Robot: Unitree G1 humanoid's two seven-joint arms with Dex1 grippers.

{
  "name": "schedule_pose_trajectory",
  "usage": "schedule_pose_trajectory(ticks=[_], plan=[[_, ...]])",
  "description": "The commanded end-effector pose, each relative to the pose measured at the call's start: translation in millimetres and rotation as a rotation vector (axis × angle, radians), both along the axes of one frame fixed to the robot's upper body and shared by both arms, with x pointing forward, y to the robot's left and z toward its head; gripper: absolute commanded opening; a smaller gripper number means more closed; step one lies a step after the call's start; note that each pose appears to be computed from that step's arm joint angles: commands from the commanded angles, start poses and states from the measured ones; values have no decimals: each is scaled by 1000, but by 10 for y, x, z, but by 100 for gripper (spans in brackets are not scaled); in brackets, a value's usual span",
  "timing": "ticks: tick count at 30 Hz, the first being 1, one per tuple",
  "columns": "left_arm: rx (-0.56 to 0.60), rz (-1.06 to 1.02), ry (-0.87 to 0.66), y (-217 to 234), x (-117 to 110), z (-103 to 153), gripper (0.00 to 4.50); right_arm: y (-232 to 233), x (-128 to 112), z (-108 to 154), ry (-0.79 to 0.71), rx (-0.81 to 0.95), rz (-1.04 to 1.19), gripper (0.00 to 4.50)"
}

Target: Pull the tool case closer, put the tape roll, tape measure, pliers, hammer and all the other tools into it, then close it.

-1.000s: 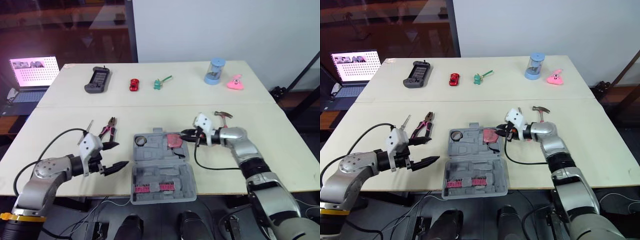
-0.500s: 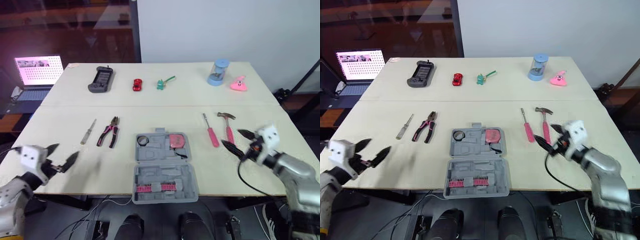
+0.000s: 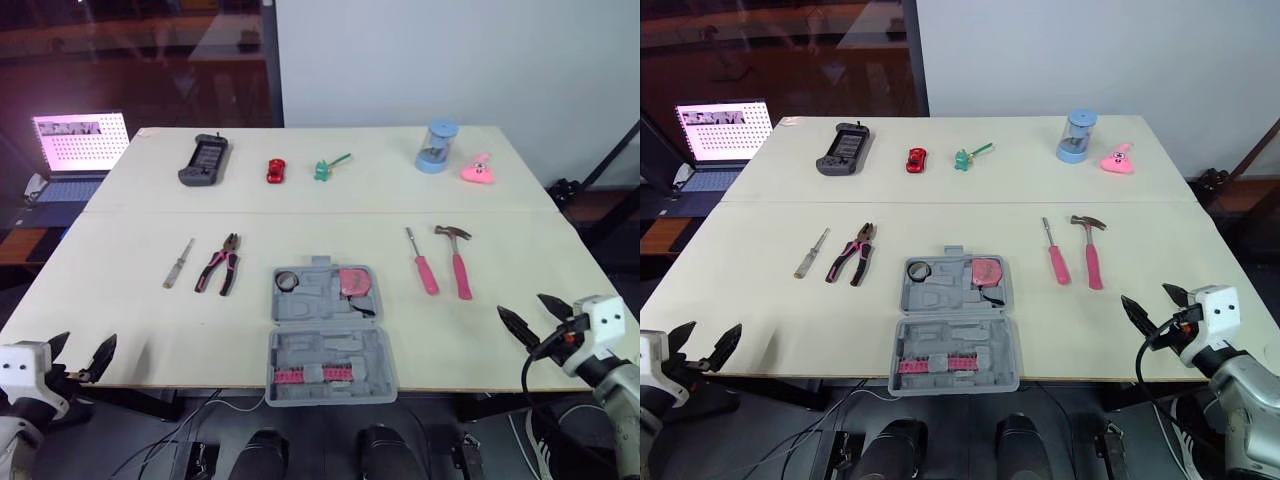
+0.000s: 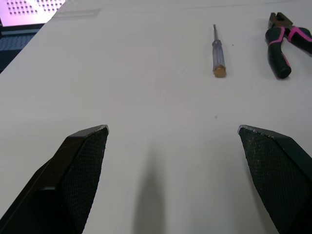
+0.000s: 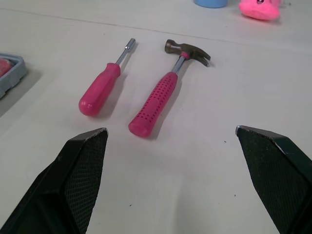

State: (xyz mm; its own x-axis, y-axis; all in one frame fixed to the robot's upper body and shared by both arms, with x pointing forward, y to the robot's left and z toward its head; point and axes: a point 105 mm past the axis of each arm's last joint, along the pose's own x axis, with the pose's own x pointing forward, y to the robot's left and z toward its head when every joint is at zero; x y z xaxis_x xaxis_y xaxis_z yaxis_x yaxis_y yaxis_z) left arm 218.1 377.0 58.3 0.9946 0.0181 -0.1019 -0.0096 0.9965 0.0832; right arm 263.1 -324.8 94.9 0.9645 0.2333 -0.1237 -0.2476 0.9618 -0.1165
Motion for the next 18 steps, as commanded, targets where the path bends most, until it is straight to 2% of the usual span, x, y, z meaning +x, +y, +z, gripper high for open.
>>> schedule_pose_trajectory(ticks=[1, 4, 7, 8, 11, 13, 14, 18], plan=[[37, -76, -53, -123, 102, 207, 450, 292, 160, 302, -64, -3, 147, 445], [13, -116, -82, -279, 201, 337, 450, 695, 281, 515, -67, 28, 326, 445], [6, -135, -43, -443, 283, 380, 450, 1066, 337, 625, -8, 30, 487, 445], [16, -112, -11, -460, 309, 365, 450, 1160, 343, 637, 19, 30, 528, 445], [-54, -133, -56, -750, 454, 605, 450, 1484, 342, 749, 59, 53, 667, 445], [-74, -113, -29, -881, 551, 682, 450, 1726, 293, 841, 81, 21, 799, 445], [-107, -94, -11, -929, 594, 697, 450, 1832, 268, 885, 90, -3, 857, 445], [-95, -73, 42, -1092, 712, 734, 450, 2054, 279, 1094, 118, 37, 946, 445]])
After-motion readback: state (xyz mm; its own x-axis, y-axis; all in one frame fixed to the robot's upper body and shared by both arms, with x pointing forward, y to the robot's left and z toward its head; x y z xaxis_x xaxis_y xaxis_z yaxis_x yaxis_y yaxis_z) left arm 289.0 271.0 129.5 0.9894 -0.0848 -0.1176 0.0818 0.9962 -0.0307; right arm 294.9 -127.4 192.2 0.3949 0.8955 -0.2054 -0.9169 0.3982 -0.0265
